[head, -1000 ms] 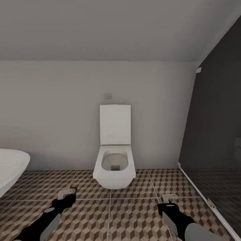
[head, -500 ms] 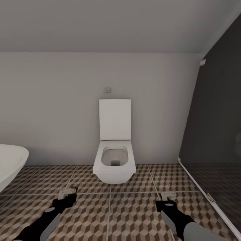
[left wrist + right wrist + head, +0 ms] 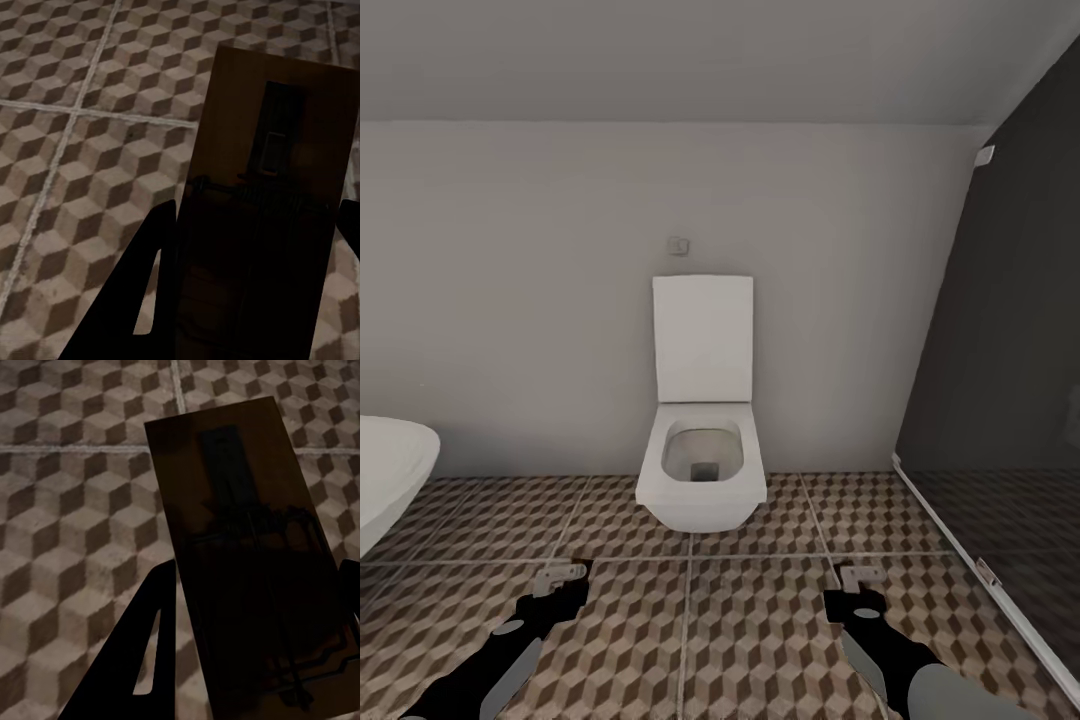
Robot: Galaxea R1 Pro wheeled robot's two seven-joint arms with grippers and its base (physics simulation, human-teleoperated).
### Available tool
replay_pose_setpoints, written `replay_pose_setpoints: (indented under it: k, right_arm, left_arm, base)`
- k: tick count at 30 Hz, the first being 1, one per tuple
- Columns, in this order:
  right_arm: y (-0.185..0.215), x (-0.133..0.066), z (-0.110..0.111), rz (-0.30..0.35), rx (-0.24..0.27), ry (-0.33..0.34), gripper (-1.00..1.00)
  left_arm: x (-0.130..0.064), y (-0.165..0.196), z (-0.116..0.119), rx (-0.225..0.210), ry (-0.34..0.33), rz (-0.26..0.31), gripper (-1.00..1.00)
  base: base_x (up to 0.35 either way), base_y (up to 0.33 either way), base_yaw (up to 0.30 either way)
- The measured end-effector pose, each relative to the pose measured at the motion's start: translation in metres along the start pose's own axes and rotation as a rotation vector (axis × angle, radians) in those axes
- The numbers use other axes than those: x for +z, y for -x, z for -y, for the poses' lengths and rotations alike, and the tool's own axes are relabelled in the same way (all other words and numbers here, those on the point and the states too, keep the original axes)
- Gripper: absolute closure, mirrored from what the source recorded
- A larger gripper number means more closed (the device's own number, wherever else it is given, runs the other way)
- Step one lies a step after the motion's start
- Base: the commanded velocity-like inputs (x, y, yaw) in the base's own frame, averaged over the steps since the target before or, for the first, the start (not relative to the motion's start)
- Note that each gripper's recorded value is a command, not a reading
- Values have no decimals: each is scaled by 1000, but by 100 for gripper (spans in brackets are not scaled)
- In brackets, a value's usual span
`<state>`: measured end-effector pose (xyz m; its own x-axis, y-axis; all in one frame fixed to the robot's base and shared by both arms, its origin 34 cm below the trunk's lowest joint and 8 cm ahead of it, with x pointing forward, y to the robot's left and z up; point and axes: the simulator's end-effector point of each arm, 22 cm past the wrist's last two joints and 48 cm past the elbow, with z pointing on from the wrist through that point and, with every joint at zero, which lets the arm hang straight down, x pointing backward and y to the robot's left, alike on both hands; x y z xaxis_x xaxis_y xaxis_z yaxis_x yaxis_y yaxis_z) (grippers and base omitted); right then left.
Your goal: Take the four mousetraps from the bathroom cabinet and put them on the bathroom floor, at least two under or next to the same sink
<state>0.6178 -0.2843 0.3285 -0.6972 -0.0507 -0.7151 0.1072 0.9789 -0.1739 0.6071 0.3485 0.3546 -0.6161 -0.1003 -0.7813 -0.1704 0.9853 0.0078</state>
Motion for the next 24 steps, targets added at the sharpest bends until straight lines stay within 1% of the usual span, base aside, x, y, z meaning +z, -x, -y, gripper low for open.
replay_pose_setpoints:
  k: [13, 24]
  right_arm:
    - [-18, 13, -4, -4, -7, 2, 100]
    - [-16, 14, -6, 3, -7, -3, 100]
  left_arm:
    - [11, -25, 0, 10, 2, -44, 100]
    - [12, -20, 2, 2, 0, -32, 100]
  base:
    - [0, 0, 0]
    - [0, 0, 0]
